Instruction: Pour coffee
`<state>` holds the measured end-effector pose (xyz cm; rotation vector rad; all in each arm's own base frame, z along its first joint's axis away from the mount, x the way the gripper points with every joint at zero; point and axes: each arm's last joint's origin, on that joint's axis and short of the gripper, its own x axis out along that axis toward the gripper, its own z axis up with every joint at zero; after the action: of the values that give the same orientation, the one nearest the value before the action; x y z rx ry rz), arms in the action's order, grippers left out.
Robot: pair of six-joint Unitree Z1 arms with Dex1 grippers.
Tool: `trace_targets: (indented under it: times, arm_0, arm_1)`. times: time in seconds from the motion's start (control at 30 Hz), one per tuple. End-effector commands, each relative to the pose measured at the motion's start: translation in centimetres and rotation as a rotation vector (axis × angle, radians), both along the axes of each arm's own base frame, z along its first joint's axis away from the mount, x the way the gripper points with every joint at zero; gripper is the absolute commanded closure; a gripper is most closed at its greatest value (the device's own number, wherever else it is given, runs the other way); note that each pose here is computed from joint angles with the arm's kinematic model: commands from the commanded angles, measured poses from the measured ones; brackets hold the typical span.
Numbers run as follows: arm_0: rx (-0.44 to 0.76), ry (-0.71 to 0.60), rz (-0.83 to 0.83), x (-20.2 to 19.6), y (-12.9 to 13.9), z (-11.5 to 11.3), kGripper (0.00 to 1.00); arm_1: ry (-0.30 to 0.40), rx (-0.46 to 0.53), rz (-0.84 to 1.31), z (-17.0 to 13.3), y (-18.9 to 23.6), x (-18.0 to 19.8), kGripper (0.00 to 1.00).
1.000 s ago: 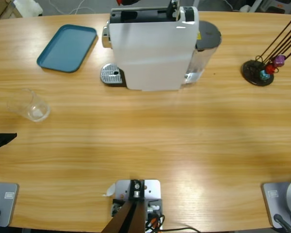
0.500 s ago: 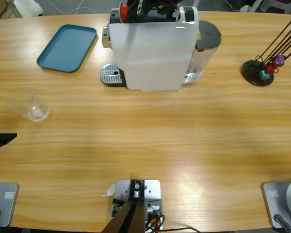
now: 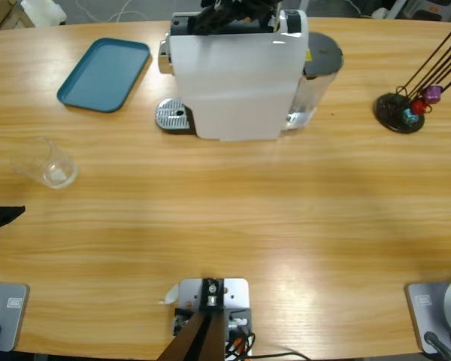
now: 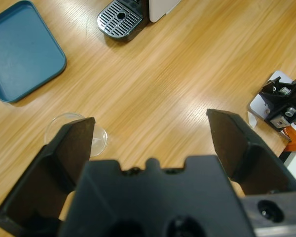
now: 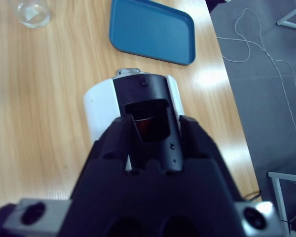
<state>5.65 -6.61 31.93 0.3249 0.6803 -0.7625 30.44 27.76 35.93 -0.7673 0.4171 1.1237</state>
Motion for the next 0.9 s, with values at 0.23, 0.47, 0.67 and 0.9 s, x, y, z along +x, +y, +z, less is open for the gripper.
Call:
trace_targets:
  times: [0.23,0.47,0.67,0.9]
  arm_0:
    - [0.010,-0.033,0.021,-0.3,0.6,0.0,0.013]
    - [-0.003,-0.041,0.022,-0.3,0.6,0.5,0.026]
    - [-0.018,-0.024,0.038,-0.1,0.3,1.3,0.032]
    - [-0.009,0.013,0.060,-0.1,0.3,1.0,0.064]
  arm_1:
    - [0.056,0.091,0.002,3.1,1.7,-10.1,1.000]
    - [0.145,0.411,-0.588,-0.1,-7.6,-15.6,1.000]
    - [0.064,0.502,-0.792,0.8,-10.5,-15.8,1.000]
    - [0.034,0.613,-0.912,5.4,-8.4,-7.0,1.000]
